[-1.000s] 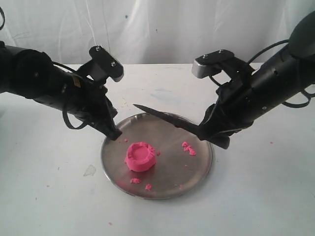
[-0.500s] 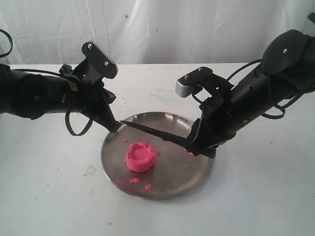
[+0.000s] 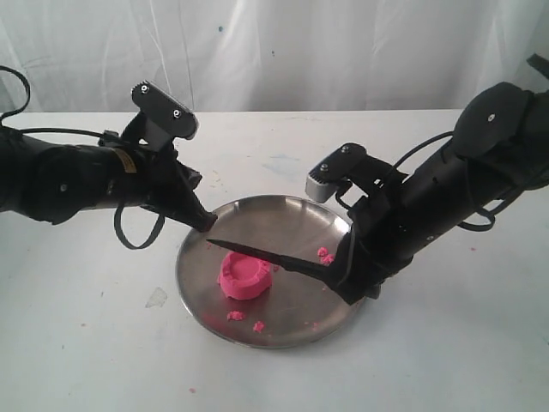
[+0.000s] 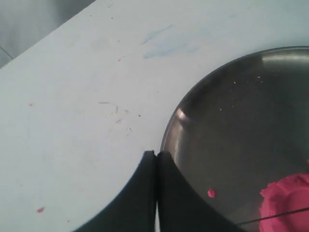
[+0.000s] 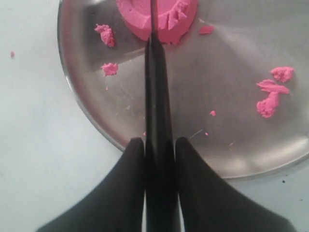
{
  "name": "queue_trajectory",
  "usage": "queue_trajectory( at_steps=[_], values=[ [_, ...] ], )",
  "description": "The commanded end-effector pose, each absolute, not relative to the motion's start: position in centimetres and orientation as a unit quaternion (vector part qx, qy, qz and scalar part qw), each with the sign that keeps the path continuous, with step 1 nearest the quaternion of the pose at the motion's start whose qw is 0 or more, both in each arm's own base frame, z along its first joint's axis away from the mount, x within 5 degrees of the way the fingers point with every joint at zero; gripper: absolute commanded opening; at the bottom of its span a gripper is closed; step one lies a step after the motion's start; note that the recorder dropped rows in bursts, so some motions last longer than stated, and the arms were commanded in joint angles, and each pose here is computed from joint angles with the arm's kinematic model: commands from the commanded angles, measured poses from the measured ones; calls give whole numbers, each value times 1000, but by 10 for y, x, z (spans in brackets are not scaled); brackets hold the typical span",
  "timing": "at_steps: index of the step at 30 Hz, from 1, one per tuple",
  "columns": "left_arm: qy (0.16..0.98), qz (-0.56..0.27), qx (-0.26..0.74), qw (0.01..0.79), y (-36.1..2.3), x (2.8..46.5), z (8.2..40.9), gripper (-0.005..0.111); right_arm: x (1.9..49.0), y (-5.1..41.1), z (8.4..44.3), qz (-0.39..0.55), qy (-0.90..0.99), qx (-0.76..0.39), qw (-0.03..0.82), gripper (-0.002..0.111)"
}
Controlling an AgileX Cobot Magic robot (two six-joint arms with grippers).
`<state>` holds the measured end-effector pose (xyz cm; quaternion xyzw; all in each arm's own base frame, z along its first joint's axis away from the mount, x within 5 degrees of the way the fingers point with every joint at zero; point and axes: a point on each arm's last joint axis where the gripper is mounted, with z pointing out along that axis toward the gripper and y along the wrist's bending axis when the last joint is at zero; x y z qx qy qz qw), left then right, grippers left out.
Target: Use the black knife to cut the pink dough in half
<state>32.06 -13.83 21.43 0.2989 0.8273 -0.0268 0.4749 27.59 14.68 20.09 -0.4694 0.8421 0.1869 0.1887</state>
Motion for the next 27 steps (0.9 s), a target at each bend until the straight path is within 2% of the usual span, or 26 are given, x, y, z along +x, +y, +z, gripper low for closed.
queue_trajectory(
  at_steps=[1, 4, 9, 12, 22, 27],
  values=[
    [842, -47, 271, 465, -138, 313, 204, 0, 271, 150, 192, 180, 835, -486, 183, 0],
    [829, -67, 274, 483, -144, 306, 200, 0, 272, 149, 189, 175, 836, -486, 185, 0],
    [787, -92, 336, 509, -155, 296, 197, 0, 272, 148, 189, 168, 834, -491, 187, 0],
    [798, -94, 318, 503, -154, 297, 194, 0, 272, 148, 188, 164, 835, -491, 187, 0],
    [826, -125, 307, 455, -161, 302, 153, 0, 272, 146, 184, 153, 838, -487, 195, 0],
    [830, -125, 308, 448, -161, 303, 147, 0, 272, 146, 184, 153, 838, -487, 195, 0]
  ],
)
